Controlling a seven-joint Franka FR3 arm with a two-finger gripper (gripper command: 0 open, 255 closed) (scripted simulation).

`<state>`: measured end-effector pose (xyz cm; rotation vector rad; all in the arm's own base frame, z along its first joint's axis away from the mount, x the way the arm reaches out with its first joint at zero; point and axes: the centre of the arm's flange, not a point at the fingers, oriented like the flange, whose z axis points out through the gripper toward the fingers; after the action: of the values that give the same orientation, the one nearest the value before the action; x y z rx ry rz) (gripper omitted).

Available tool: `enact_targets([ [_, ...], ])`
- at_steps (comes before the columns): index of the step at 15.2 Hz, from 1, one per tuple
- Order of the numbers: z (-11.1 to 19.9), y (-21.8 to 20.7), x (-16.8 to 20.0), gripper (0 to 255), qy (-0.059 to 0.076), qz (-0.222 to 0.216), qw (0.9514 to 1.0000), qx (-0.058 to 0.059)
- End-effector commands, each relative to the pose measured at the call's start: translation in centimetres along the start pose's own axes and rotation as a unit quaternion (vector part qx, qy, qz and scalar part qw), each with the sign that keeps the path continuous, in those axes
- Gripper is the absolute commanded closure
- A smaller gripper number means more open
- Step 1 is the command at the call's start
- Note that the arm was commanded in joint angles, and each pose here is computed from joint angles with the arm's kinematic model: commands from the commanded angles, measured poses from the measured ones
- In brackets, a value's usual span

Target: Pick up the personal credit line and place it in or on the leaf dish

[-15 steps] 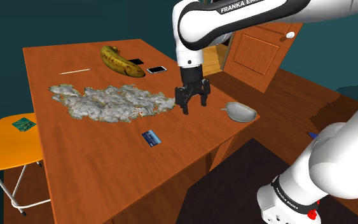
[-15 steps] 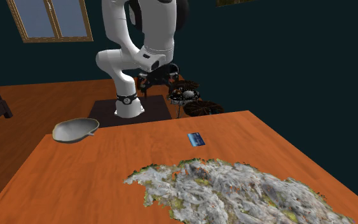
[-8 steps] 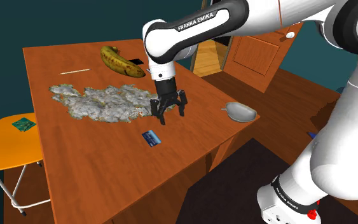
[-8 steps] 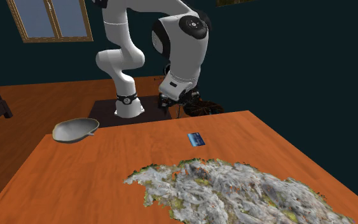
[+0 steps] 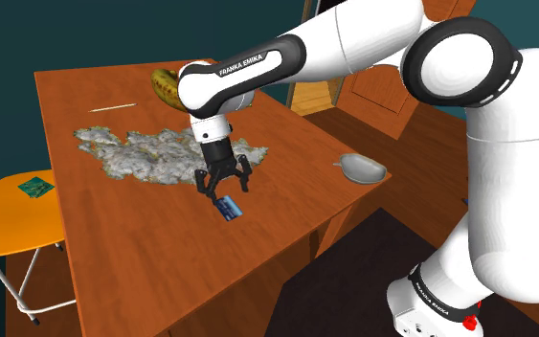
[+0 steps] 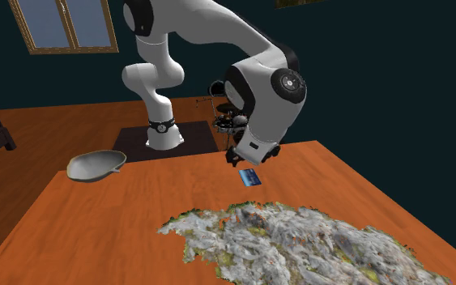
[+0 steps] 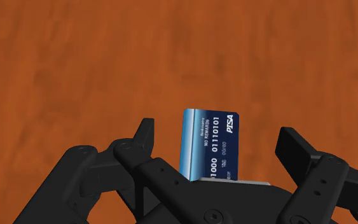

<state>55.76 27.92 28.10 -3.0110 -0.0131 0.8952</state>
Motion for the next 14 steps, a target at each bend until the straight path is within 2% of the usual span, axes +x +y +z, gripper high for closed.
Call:
enact_targets([
  [1,1.0,-0.3,0.7,0,-0.003,0.0,1.0,0.001],
  [7,3.9,-0.3,0.7,0,-0.003,0.0,1.0,0.001],
  [14,3.9,-0.3,0.7,0,-0.003,0.0,1.0,0.001],
])
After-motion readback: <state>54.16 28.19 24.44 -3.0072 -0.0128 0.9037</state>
